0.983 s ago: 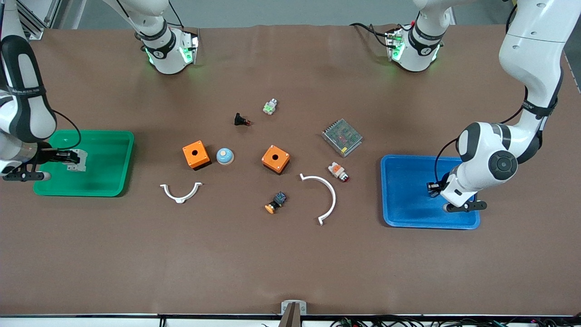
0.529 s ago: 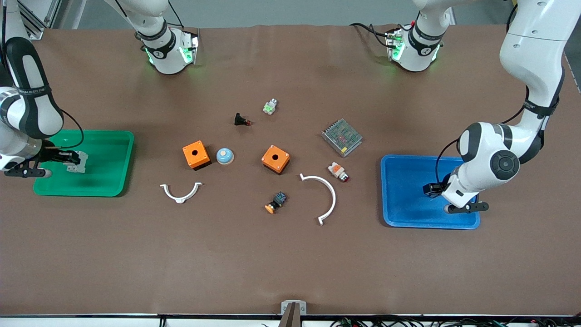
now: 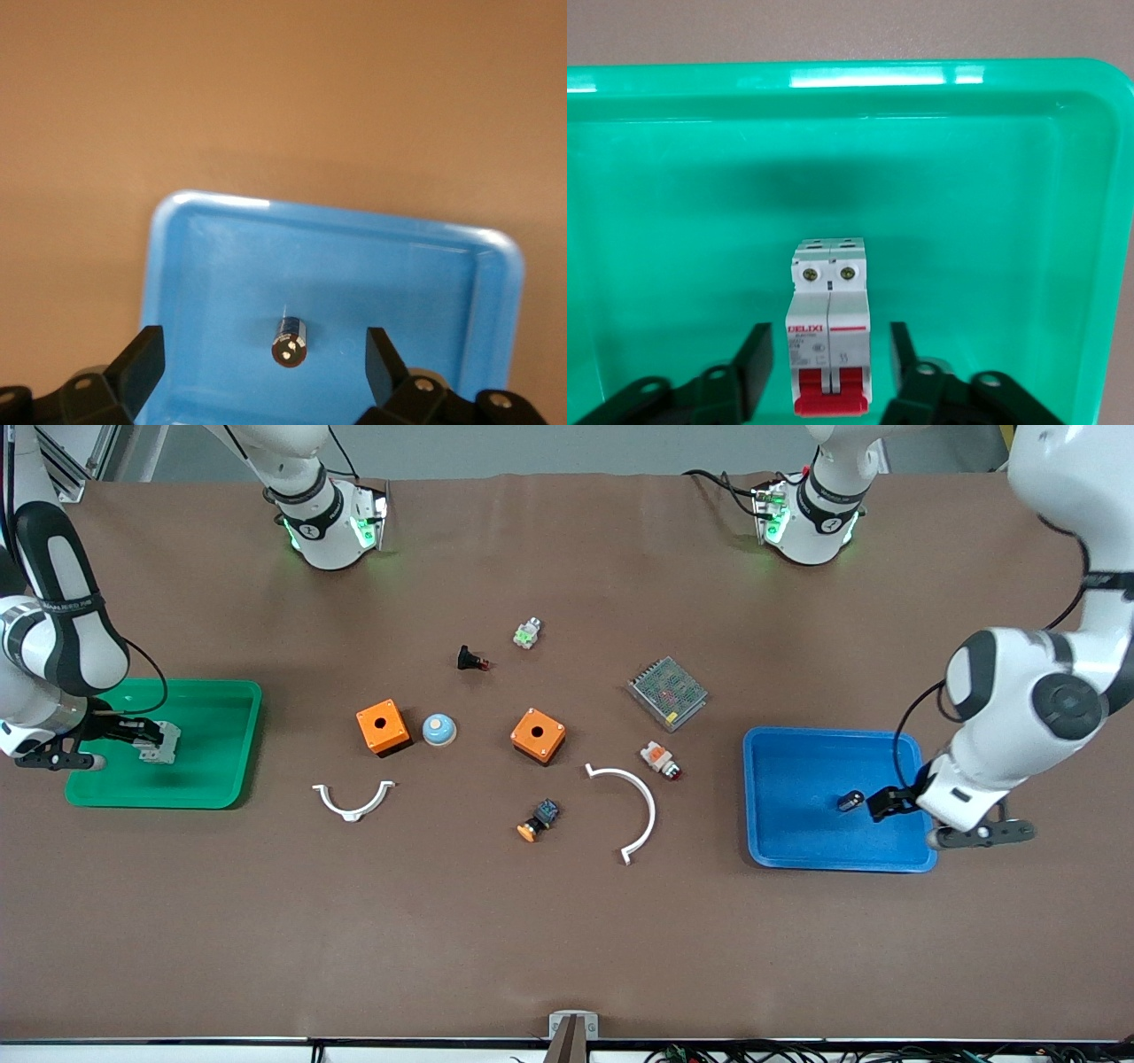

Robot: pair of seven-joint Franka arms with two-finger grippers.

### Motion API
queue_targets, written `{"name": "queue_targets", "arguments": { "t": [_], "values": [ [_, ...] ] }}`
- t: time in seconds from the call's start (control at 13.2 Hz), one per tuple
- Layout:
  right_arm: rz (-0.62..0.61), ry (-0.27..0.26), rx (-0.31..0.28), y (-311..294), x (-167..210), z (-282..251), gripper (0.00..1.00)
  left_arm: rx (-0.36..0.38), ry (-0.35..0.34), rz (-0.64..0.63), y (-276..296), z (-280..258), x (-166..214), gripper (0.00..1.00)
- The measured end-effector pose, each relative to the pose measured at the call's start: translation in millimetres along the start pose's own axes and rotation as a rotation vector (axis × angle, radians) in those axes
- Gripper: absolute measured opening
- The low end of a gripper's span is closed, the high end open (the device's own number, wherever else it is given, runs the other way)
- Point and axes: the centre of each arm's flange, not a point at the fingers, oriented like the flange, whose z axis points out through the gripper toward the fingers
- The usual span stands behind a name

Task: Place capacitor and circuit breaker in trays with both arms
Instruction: 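Open both grippers and lift them away from the trays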

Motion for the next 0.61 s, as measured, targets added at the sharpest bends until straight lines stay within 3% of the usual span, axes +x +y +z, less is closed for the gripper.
{"name": "queue_targets", "arguments": {
  "t": [0.23, 0.45, 0.61],
  "values": [
    [-0.004, -0.026, 0.016, -3.7, 3.9, -37.4, 0.98, -0.009, 0.037, -0.002, 17.2, -101.6, 3.8, 1.0],
    [0.065, -0.025, 0.013, -46.7, 12.9, -141.4, 1.0, -0.029, 0.015, -0.03, 16.8, -161.0, -5.2, 1.0],
    [0.066, -0.01, 0.003, -106.0, 8.2, -209.7, 1.0, -0.008, -0.04, -0.033, 13.4, -198.6, -17.2, 1.0]
  ]
}}
